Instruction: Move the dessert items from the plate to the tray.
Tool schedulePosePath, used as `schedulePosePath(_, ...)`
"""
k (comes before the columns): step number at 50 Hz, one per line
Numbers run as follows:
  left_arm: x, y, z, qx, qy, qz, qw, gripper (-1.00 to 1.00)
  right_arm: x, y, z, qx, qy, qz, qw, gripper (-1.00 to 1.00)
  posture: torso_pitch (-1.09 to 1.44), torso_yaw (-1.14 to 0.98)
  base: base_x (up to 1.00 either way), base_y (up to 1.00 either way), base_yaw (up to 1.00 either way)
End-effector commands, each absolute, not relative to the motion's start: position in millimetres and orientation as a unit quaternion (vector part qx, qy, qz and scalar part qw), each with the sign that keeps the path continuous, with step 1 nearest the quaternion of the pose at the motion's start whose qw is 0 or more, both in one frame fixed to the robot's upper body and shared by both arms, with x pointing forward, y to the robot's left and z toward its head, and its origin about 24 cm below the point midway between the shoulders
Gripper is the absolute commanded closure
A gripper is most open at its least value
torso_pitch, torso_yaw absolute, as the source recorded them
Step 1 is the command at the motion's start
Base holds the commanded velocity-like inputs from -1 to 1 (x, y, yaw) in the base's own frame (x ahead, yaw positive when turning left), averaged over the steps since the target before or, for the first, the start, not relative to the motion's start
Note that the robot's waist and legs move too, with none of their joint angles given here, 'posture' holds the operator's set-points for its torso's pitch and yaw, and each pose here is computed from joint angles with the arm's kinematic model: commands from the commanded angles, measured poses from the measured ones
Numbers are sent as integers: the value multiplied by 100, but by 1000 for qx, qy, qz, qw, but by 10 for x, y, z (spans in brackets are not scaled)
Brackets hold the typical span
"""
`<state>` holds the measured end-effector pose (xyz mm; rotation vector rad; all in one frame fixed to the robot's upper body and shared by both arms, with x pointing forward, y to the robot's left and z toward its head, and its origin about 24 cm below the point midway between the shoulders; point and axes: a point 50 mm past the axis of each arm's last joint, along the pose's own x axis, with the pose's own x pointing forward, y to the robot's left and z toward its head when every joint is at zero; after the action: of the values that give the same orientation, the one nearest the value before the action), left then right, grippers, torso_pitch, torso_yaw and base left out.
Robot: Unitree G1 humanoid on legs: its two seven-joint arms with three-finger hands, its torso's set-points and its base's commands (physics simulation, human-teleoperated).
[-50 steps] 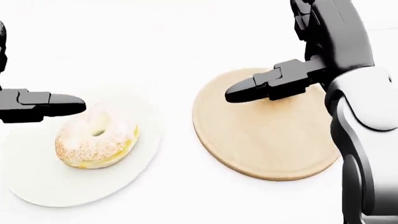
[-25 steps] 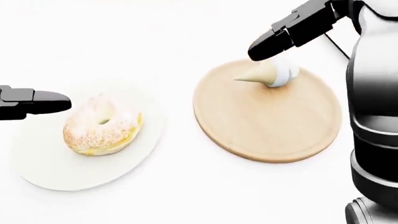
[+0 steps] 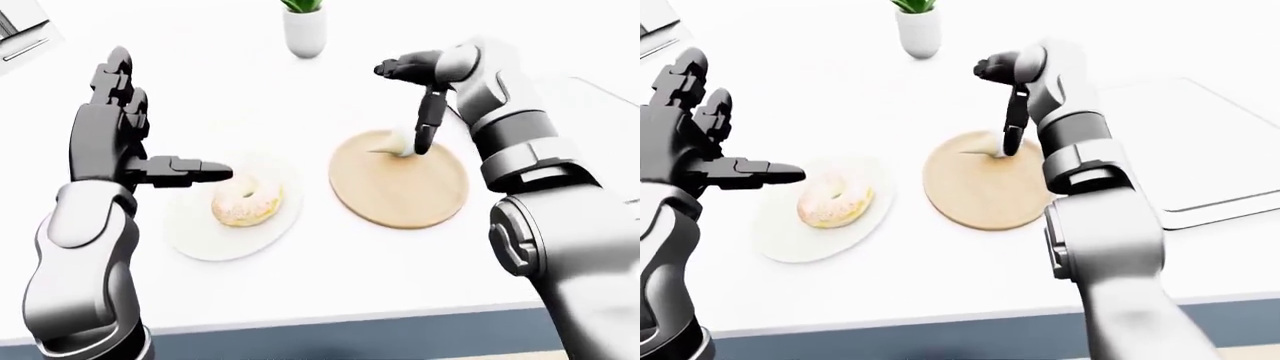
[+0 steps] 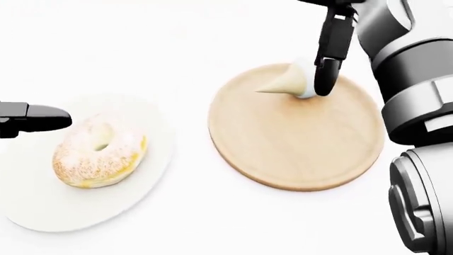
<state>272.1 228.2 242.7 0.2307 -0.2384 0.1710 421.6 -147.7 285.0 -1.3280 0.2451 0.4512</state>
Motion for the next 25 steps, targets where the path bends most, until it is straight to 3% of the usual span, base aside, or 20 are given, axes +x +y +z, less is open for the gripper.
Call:
schedulePosePath(1, 2668, 2276, 2574, 123, -159, 90, 975, -100, 4145, -1391, 3213, -646, 43, 196, 736, -100, 0, 0, 0, 0, 0)
schedulePosePath(3, 2672, 2274, 2571, 122, -158, 90, 976, -100, 4127, -1350, 3187, -660, 33, 223, 717, -100, 0, 0, 0, 0, 0)
schedulePosePath(8, 2666, 2284, 2579, 122, -159, 91, 975, -100, 4142, -1394, 3107, -685, 31, 211, 696, -100, 0, 0, 0, 0, 0)
schedulePosePath(25, 2647, 2309, 2581, 122, -158, 95, 975, -100, 4110, -1437, 2761, -700, 46, 200, 684, -100, 0, 0, 0, 0, 0)
